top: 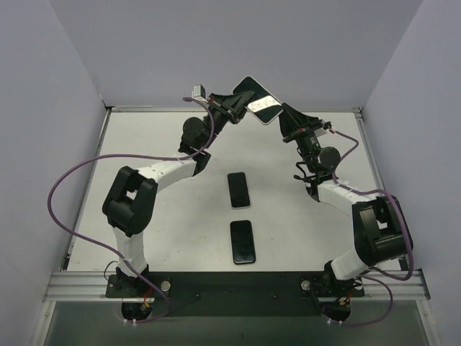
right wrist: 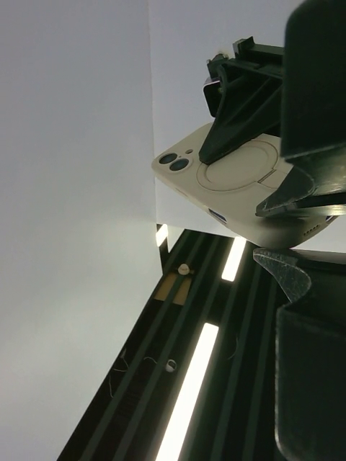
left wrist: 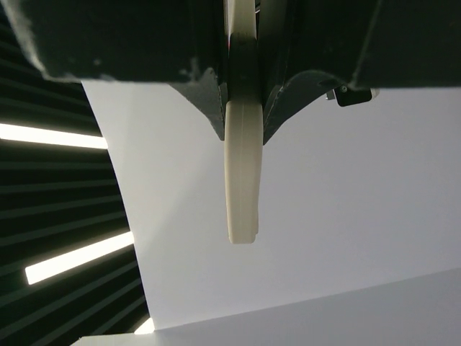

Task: Take the phone out of the phone case
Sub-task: Remove the phone case from the phone.

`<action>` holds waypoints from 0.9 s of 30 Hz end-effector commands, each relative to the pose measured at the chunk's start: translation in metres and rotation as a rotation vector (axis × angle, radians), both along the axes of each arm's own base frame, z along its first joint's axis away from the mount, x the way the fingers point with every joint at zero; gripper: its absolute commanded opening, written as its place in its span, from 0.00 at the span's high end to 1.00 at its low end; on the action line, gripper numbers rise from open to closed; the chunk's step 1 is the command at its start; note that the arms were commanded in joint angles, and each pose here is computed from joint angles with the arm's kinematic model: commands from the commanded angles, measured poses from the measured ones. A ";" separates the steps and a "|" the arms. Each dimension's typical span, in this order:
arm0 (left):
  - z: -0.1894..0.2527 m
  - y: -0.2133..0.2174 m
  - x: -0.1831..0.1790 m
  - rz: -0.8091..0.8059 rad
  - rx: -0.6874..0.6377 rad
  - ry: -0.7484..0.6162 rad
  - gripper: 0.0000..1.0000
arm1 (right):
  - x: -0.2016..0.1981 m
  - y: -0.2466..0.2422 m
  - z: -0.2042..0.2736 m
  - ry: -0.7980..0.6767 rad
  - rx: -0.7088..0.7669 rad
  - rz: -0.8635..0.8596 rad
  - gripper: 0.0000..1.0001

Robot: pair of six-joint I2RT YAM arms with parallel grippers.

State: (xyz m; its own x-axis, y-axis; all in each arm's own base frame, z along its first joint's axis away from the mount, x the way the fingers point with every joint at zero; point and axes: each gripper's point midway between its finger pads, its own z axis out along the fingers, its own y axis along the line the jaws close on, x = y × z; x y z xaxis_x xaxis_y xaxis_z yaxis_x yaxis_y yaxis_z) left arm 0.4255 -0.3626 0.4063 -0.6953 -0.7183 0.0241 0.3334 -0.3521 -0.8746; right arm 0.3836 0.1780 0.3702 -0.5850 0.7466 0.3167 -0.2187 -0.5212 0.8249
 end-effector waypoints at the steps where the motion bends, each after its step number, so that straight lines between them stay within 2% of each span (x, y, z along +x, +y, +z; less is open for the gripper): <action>1: 0.171 0.051 -0.198 -0.325 -0.469 -0.648 1.00 | -0.004 0.026 0.006 0.121 0.289 0.289 1.00; 6: 0.192 0.059 -0.217 -0.337 -0.523 -0.687 1.00 | 0.015 0.031 -0.003 0.147 0.311 0.269 1.00; 12: 0.208 0.068 -0.226 -0.332 -0.561 -0.732 1.00 | 0.028 0.047 0.008 0.113 0.309 0.303 1.00; 23: 0.234 0.085 -0.244 -0.336 -0.622 -0.816 1.00 | 0.027 0.074 0.003 0.109 0.281 0.349 1.00; 27: 0.235 0.086 -0.246 -0.333 -0.623 -0.817 1.00 | 0.025 0.081 -0.007 0.092 0.209 0.345 1.00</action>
State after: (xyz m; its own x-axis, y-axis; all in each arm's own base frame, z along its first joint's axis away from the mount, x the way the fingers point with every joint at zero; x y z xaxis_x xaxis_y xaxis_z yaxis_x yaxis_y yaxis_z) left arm 0.4353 -0.3455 0.4904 -0.6201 -0.7820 0.0628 0.4478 -0.4185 -0.7902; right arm 0.4214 0.1895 0.4340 -0.6017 0.7150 0.3560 -0.3678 -0.6437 0.6711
